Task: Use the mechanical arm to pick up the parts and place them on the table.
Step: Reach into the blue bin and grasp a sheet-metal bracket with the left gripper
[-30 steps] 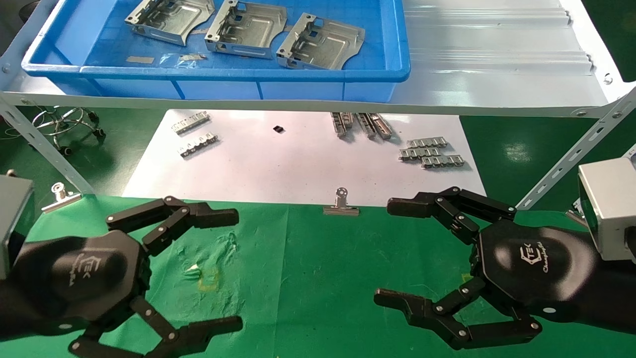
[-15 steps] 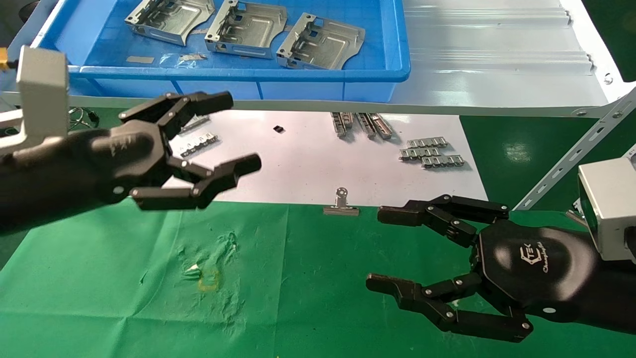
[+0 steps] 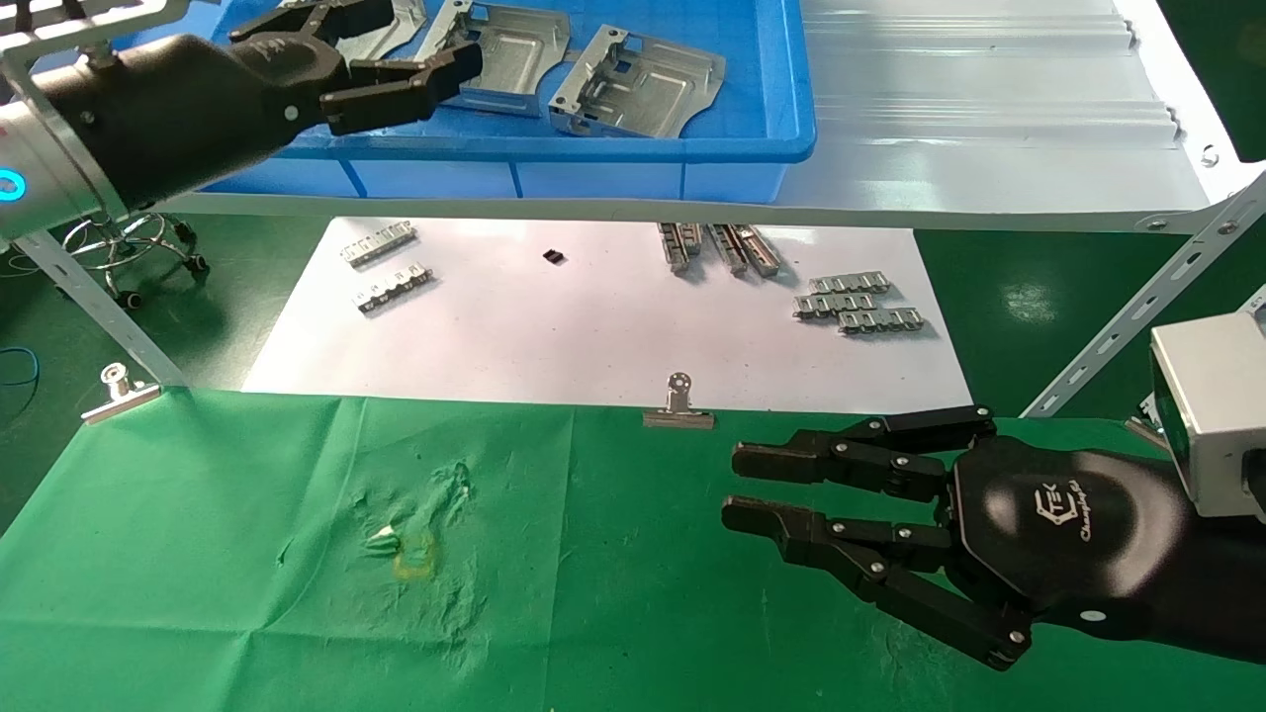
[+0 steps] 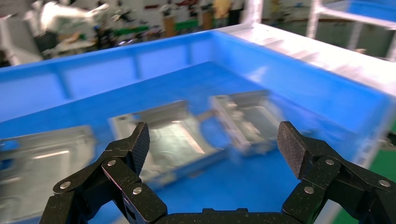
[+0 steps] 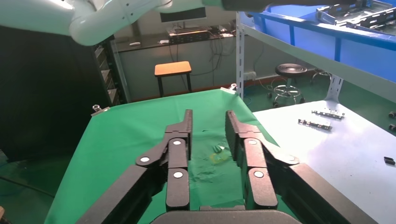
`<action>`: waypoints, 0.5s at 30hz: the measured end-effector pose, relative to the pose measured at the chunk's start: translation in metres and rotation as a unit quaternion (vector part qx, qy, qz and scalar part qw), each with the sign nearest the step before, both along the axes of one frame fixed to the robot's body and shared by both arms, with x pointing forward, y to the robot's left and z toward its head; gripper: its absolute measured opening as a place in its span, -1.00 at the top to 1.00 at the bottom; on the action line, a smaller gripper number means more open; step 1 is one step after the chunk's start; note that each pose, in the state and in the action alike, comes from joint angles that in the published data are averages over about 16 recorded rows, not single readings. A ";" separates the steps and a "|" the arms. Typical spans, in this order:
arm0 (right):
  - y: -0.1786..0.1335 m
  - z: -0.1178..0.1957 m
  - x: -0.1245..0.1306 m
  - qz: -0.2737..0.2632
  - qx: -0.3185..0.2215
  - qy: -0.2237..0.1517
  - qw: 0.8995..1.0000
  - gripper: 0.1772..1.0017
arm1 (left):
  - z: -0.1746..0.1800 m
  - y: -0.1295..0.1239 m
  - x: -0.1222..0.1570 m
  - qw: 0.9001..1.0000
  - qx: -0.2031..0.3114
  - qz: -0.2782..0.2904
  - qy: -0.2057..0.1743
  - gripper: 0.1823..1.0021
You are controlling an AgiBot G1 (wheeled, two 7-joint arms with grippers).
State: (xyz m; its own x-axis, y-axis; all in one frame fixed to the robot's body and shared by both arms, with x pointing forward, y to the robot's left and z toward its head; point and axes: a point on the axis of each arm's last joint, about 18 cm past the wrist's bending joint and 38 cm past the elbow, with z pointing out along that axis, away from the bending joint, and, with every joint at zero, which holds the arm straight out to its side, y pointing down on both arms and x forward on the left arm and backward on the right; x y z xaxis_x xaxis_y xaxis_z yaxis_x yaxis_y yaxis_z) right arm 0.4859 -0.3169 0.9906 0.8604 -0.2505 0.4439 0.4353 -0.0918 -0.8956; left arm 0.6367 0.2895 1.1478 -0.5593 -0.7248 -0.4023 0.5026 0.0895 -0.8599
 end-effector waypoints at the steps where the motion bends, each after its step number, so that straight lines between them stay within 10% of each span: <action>1: 0.000 0.000 0.000 0.000 0.000 0.000 1.000 0.39 | 0.005 -0.001 0.004 1.000 -0.001 0.008 0.003 -1.00; 15: 0.000 0.000 0.000 0.000 0.000 0.000 1.000 0.88 | 0.058 -0.017 0.042 0.994 0.007 0.081 0.076 -1.00</action>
State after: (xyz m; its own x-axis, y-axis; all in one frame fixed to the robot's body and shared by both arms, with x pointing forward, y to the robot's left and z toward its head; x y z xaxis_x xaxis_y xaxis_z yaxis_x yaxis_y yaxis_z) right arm 0.4859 -0.3169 0.9906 0.8604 -0.2505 0.4439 0.4353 -0.0918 -0.8956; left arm 0.6784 0.2723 1.2054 -0.4909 -0.8050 -0.3332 0.3444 0.1720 -0.9229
